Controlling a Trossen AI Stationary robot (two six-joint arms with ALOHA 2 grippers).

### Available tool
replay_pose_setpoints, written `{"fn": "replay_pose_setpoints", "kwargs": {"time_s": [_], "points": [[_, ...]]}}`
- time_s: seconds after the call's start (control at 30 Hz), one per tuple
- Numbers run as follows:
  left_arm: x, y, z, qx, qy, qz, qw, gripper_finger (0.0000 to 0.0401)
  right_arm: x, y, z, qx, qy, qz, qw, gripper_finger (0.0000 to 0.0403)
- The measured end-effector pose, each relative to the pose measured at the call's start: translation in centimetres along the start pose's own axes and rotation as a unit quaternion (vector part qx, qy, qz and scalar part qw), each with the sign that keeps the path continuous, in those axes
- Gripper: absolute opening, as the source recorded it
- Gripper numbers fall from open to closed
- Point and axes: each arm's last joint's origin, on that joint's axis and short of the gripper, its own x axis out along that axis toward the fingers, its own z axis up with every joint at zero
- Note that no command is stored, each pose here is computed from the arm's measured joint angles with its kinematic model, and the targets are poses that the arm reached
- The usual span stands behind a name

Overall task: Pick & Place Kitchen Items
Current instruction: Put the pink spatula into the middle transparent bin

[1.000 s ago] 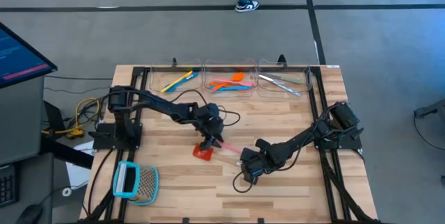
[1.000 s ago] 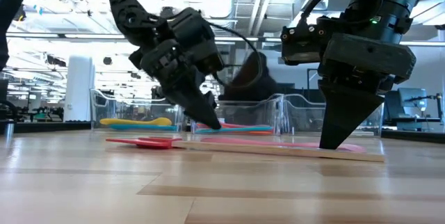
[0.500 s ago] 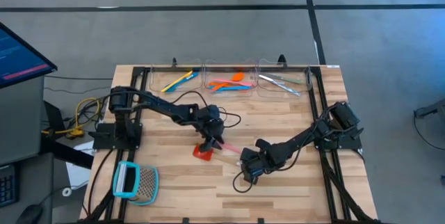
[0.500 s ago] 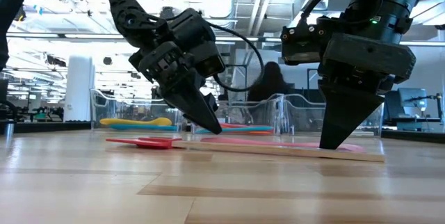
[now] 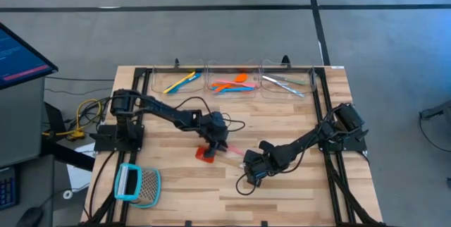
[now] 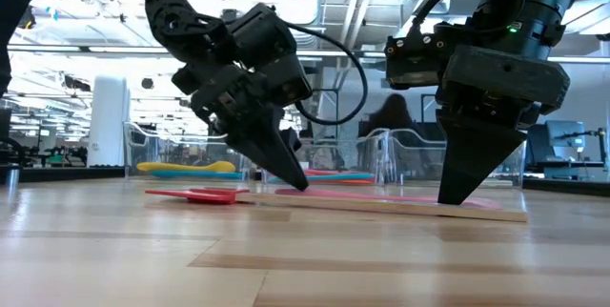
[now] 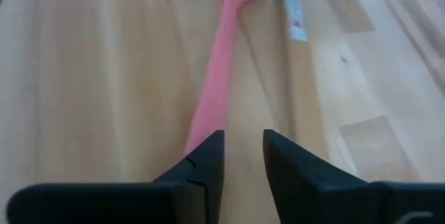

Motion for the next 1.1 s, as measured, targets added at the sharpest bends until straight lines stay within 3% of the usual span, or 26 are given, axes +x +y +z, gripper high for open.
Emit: {"fn": "replay_pose_setpoints", "kwargs": {"time_s": [0.27,0.47,0.73,1.1], "points": [[-0.3,0.9,-0.1,-0.013,-0.002,0.019,1.000,0.0043,0.0,0.1,0.0,-0.001,-0.002,0.002,1.000,0.0000],[-0.4,0.7,-1.7,-0.019,0.013,0.015,1.000,0.0007,0.0,0.1,0.0,0.000,-0.003,0.003,1.000,0.0000],[-0.4,0.6,-3.1,-0.031,0.013,0.017,0.999,0.0004,0.0,0.1,0.1,0.001,-0.005,0.006,1.000,0.0000],[-1.0,0.3,-2.4,-0.016,-0.010,0.026,0.999,0.0003,0.0,0.2,0.1,0.002,-0.005,0.008,1.000,0.0000]]}}
